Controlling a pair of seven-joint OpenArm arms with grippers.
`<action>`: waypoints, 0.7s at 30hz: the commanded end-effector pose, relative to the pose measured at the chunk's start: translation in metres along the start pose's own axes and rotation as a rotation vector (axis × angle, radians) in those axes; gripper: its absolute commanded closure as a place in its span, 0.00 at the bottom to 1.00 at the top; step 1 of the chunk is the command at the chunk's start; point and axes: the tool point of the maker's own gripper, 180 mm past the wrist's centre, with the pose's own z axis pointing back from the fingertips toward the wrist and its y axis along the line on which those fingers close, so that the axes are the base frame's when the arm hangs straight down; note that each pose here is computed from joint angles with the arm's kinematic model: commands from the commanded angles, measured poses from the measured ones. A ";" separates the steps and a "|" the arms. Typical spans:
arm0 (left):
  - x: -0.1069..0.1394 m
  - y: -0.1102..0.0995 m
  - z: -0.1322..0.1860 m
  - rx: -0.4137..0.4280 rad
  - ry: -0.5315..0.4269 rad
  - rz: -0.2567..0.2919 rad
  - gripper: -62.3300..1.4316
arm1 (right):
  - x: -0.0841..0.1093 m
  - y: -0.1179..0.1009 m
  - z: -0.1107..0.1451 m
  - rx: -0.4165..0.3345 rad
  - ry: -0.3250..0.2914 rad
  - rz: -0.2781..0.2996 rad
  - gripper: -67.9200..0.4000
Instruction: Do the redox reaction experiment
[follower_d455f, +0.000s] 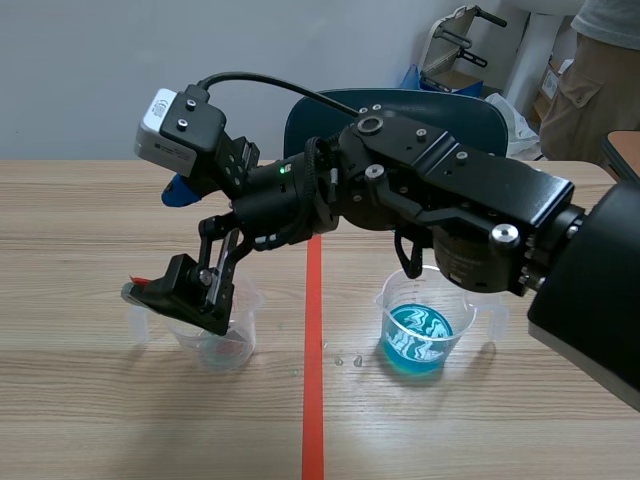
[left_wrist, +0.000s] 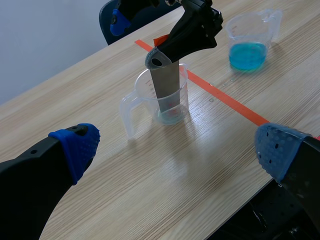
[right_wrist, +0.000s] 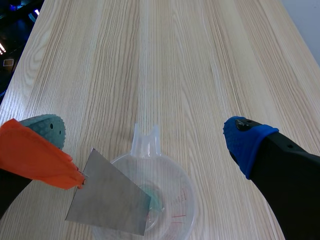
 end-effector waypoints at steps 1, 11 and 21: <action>0.005 0.000 0.001 0.008 -0.020 0.006 0.00 | 0.015 -0.003 -0.001 0.006 -0.035 0.021 0.00; 0.005 0.000 0.001 0.008 -0.019 0.006 0.00 | 0.017 -0.003 -0.001 0.007 -0.049 0.018 0.00; 0.005 0.000 0.001 0.008 -0.020 0.006 0.00 | 0.049 0.029 0.006 0.036 -0.156 0.060 0.00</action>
